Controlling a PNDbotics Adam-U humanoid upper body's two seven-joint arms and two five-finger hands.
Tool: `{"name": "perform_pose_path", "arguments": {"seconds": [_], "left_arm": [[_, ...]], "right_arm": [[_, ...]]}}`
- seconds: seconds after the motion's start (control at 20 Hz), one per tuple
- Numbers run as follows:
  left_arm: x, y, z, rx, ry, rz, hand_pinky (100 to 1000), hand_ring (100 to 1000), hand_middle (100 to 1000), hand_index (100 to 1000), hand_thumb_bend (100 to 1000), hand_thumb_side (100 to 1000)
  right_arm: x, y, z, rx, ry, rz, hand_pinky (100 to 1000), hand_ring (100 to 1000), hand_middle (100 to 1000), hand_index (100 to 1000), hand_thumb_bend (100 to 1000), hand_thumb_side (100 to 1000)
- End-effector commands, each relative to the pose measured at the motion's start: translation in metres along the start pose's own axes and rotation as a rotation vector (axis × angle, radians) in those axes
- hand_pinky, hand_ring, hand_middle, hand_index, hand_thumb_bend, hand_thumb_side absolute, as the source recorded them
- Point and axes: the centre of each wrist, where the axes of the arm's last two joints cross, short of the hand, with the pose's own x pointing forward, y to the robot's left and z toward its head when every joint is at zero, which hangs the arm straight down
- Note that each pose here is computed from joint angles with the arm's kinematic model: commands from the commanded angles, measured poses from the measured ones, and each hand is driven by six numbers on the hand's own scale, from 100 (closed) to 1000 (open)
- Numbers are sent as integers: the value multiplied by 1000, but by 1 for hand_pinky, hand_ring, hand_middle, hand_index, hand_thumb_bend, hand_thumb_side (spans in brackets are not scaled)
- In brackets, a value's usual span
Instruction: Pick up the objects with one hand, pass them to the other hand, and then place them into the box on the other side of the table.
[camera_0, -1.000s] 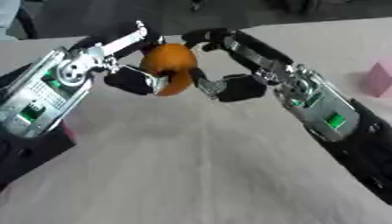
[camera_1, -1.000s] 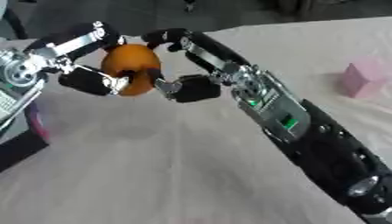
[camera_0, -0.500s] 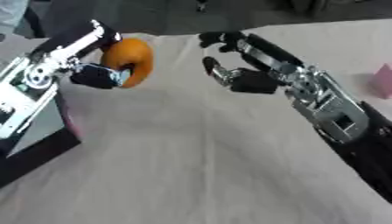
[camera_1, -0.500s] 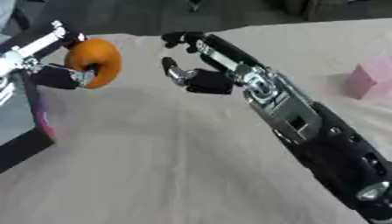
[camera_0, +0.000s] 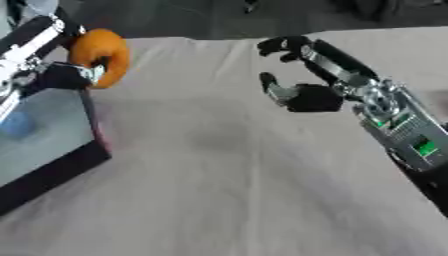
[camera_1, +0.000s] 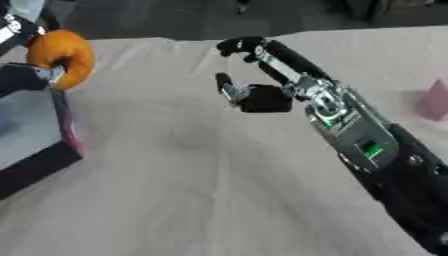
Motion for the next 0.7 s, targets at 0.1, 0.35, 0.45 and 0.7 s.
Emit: {"name": "perform_pose_path", "arguments": {"seconds": [0.1,0.35,0.45,0.7], "left_arm": [[-33,30,15,95,122,-28,724,539,415,421,100,146],[-70,17,25,78,254,-33,726,554,441,455,100,121],[-79,14,27,63,279,-47,732,567,467,491,100,100],[-90,9,28,11,294,-107,803,678,612,659,340,100]], "right_arm": [[3,-14,2,-38,9,34,881,929,792,871,100,441],[0,-11,2,-39,24,33,879,924,789,863,100,448],[-2,-11,2,-41,30,35,878,923,788,862,100,450],[-4,-12,4,-64,42,30,876,919,781,856,100,446]]}}
